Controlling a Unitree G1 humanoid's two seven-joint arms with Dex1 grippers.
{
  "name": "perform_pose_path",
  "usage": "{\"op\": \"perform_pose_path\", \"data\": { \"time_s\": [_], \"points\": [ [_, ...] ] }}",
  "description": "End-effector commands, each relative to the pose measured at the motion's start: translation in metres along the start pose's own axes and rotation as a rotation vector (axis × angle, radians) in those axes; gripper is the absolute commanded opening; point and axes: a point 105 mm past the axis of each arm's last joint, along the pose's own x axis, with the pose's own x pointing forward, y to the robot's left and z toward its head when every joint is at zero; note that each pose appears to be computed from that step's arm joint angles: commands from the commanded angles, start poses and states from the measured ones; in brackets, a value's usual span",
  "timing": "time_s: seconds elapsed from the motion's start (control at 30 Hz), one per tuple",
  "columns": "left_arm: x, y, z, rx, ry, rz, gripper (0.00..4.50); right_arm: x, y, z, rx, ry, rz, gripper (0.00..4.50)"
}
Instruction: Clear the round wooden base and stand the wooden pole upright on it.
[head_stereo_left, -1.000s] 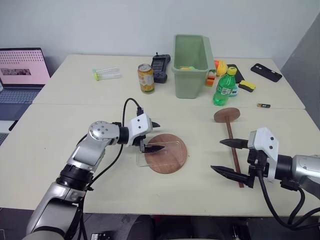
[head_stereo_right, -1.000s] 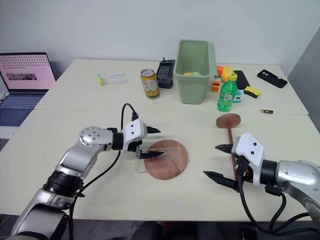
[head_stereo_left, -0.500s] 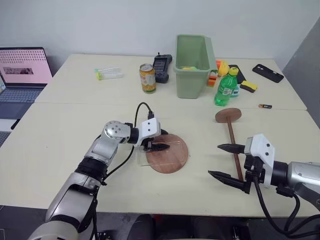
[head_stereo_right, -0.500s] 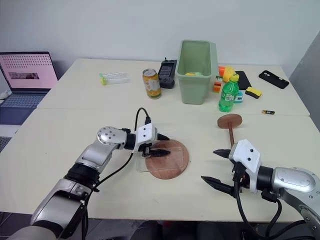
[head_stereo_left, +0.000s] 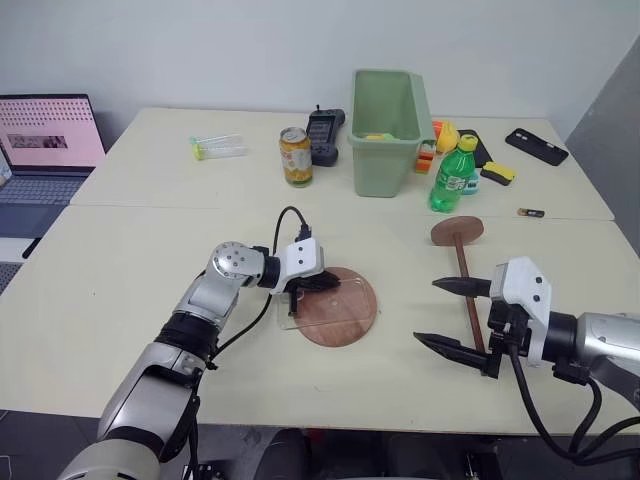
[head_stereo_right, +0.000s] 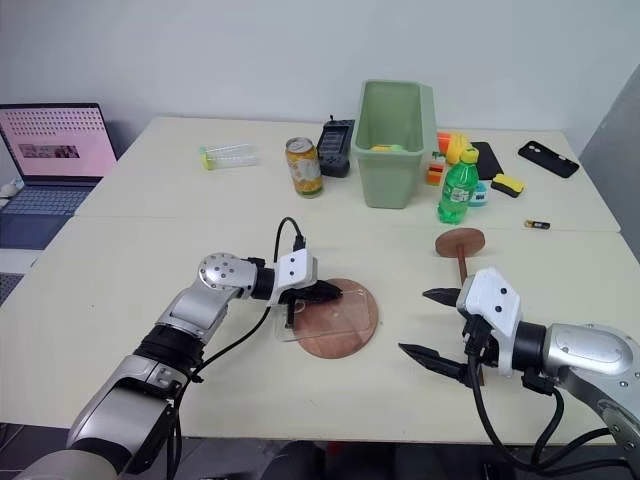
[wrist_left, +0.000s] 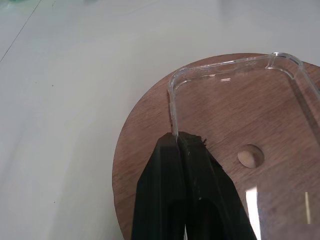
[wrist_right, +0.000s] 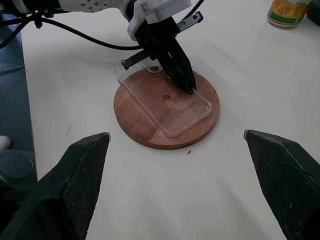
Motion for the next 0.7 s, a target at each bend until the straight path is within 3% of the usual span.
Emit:
{"op": "perform_pose_path", "data": {
  "time_s": [0.03, 0.23, 0.33, 0.5, 0.7],
  "points": [
    [-0.007, 0.005, 0.012, -0.001, -0.037, 0.008, 0.00, -0.001, 0.001, 0.011, -0.037, -0.016, 0.015, 4.50],
    [-0.035, 0.016, 0.020, -0.054, -0.063, 0.060, 0.00, -0.001, 0.002, 0.016, -0.044, -0.023, 0.059, 4.50],
    [-0.077, 0.037, 0.016, -0.130, -0.063, 0.214, 0.00, 0.000, 0.003, 0.020, -0.056, -0.025, 0.103, 4.50],
    [-0.153, 0.066, -0.008, -0.308, -0.093, 0.580, 0.00, 0.014, 0.002, 0.035, -0.055, -0.079, 0.174, 4.50],
    [-0.229, 0.076, -0.055, -0.487, -0.097, 1.001, 0.00, 0.029, 0.003, 0.044, -0.086, -0.101, 0.268, 4.50]
  ]
}}
